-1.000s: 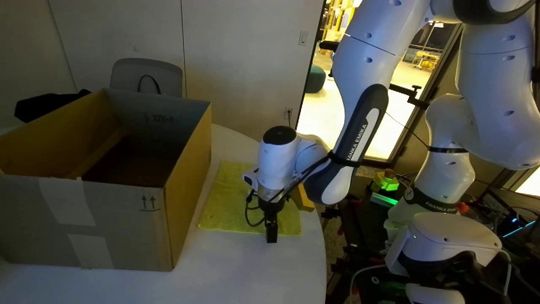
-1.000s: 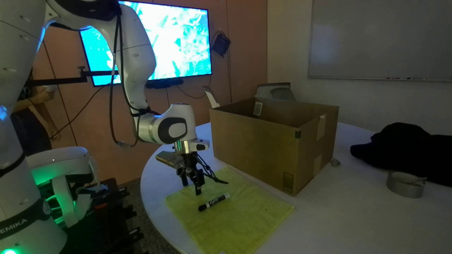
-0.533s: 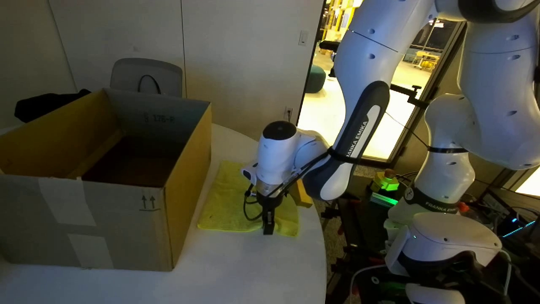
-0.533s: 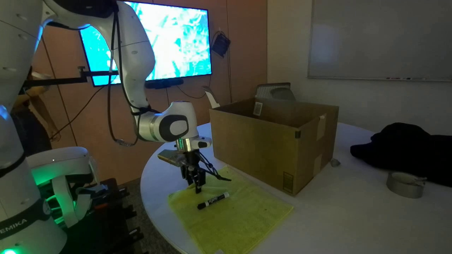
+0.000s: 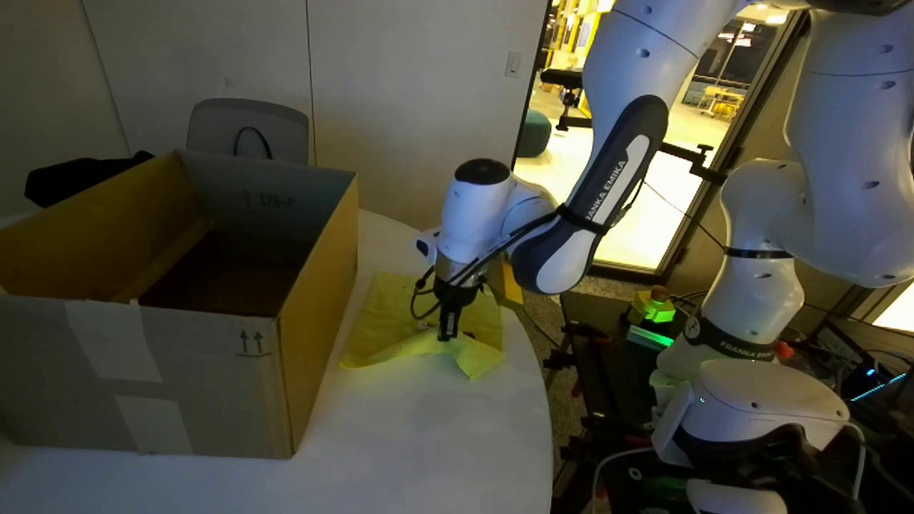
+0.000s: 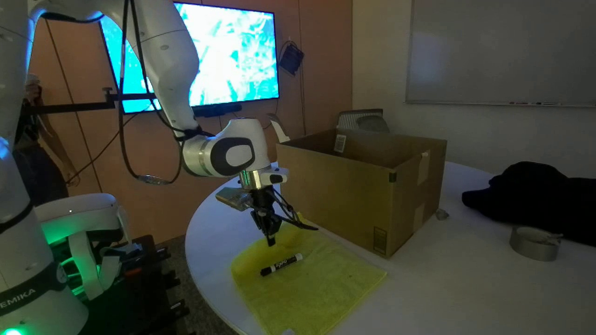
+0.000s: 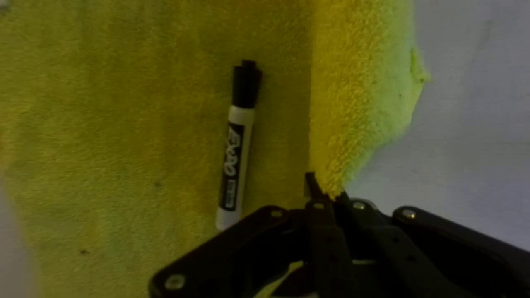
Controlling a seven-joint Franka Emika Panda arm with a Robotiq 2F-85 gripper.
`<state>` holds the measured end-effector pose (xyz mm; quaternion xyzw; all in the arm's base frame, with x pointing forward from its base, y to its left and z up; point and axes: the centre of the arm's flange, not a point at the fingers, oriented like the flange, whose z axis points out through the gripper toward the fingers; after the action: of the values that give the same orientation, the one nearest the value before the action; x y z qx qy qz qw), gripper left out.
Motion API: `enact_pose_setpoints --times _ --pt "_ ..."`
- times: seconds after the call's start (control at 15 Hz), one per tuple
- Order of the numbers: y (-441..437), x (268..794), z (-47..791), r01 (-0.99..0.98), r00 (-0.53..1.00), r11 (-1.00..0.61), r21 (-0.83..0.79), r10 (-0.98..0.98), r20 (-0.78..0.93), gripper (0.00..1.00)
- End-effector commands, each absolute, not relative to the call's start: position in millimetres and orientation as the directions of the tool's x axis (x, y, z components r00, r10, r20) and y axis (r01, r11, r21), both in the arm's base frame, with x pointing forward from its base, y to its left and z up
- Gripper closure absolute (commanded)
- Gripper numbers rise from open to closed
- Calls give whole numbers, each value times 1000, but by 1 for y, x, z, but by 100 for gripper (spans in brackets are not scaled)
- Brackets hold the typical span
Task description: Put the marker on the towel, fold the towel and then put the folded towel in the box
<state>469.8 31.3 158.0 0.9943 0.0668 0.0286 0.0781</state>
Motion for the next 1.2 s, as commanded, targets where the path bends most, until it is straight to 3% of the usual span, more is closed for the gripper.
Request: enact_pose_setpoints --times 0.0,0.4,0.47,0.53,0.67,1.13 --pt "-14 451 202 48 991 -984 173 68 113 98" --pt "-91 444 208 -168 982 -963 211 -144 123 98" --pt "-97 443 204 -179 981 -959 218 -158 110 94" --pt "-100 442 201 -186 981 -957 222 -168 95 71" --pt "-103 440 196 -198 980 -954 227 -185 77 67" --pt "-116 424 193 -228 973 -949 218 -227 29 14"
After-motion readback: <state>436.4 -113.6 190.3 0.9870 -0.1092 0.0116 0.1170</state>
